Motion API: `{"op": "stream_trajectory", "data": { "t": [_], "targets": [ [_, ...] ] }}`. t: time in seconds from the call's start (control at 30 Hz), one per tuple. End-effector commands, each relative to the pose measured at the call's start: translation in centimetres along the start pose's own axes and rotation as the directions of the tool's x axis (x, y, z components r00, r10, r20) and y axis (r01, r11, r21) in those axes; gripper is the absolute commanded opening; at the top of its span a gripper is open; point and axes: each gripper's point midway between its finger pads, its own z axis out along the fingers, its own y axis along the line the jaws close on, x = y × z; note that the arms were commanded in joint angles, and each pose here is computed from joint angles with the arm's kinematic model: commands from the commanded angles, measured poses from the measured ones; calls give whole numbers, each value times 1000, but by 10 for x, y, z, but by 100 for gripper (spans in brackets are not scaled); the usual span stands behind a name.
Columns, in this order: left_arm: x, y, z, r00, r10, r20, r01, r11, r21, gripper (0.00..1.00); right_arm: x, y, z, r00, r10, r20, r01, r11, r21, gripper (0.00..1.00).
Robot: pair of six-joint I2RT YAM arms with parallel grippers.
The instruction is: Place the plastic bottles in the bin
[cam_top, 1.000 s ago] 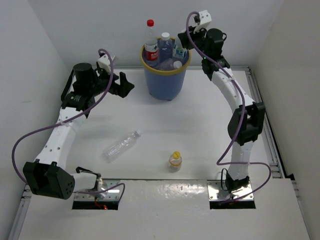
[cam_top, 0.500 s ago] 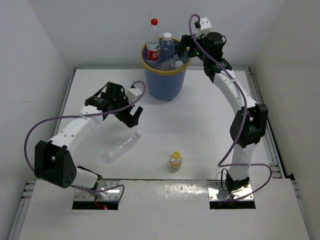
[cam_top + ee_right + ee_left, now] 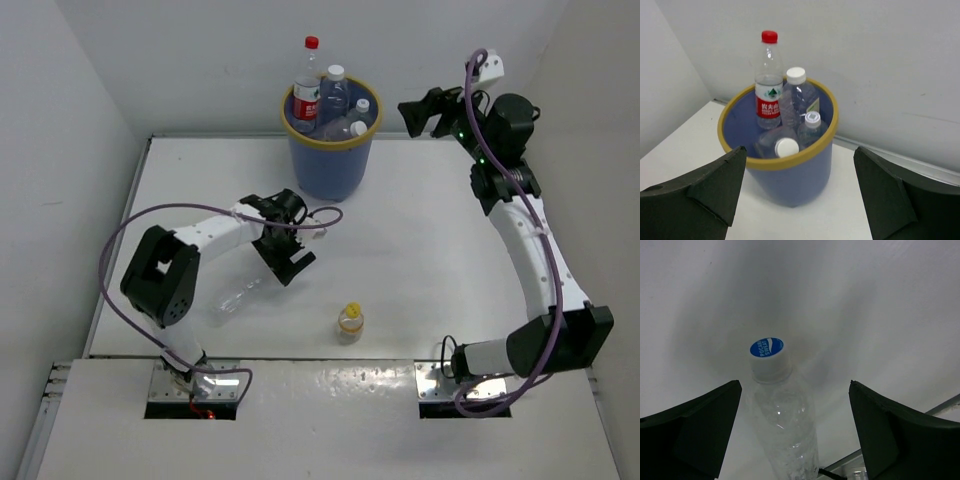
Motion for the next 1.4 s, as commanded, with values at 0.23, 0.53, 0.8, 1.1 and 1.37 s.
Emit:
{"op": "stream_trajectory", "data": {
  "t": [0.23,0.53,0.8,1.1,1.37],
  "targets": [
    [-2,18,11,986,-8,-164,-8,996,-93,80,31,-11,-27,997,-2,-73,3,1000,16,85],
    [4,18,12,970,-9,-243,-6,998,-57,59,34,-11,-32,998,10,-69,-9,1000,15,84],
    [4,13,16,966,-41,-255,51,998,31,59,30,-10,-37,998,0,-61,1,1000,12,84],
    [6,8,23,961,-60,-269,76,996,50,38,28,-9,-37,998,-2,-56,3,1000,6,83],
    [-65,13,-36,998,-53,-32,56,993,106,5,26,-7,-40,998,-15,-55,15,1000,-1,83]
  ]
}}
